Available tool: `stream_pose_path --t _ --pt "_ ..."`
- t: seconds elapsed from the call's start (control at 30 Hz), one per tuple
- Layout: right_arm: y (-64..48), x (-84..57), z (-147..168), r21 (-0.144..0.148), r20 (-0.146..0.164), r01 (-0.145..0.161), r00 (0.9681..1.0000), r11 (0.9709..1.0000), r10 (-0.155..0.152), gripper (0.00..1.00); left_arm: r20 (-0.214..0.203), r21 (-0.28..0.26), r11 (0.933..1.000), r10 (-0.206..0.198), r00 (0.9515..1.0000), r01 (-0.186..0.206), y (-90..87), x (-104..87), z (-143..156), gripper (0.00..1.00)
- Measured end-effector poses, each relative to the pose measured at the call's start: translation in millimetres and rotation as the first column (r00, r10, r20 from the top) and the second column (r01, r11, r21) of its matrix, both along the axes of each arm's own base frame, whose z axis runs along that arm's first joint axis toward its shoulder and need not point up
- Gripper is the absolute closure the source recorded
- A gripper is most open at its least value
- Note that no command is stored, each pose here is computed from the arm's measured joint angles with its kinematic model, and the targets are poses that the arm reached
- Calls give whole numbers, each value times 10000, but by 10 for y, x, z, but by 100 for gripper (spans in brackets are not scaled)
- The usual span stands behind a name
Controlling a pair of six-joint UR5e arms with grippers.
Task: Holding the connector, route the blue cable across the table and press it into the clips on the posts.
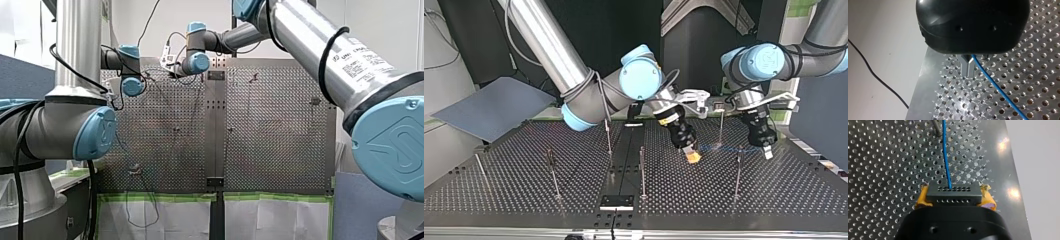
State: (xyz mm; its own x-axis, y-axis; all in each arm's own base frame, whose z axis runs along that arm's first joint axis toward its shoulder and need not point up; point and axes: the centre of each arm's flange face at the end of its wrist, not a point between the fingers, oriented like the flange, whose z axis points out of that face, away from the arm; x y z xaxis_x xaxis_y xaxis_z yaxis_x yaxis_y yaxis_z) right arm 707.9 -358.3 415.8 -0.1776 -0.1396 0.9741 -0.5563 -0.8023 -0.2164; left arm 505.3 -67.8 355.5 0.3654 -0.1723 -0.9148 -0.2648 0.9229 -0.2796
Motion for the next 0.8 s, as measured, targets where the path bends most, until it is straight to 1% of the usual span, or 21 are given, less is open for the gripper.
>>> stream_pose_path --t 0.1,0.23,0.37,0.47,0.63,0.8 --pt "-2 -1 16 -60 -2 3 10000 10000 -3 100 -63 -15 10000 42 10000 -42 10 -12 3 100" --pt "20 11 99 -239 60 -33 10000 9997 34 100 -181 -75 9998 200 9996 -201 3 -58 25 100" --pt "36 15 131 -287 81 -52 10000 9996 55 100 -380 -80 9997 215 9990 -218 -37 -137 41 100" --pt "65 28 134 -294 69 -96 9999 9995 98 100 -473 -106 9998 158 9988 -163 -71 -224 48 100" --pt "115 45 116 -239 -18 -170 9999 9996 169 100 -401 -132 9999 36 9992 -41 -125 -350 83 100" --pt "118 44 73 -135 -82 -167 9998 9998 166 100 -273 -129 9998 -139 9995 136 -143 -337 55 100"
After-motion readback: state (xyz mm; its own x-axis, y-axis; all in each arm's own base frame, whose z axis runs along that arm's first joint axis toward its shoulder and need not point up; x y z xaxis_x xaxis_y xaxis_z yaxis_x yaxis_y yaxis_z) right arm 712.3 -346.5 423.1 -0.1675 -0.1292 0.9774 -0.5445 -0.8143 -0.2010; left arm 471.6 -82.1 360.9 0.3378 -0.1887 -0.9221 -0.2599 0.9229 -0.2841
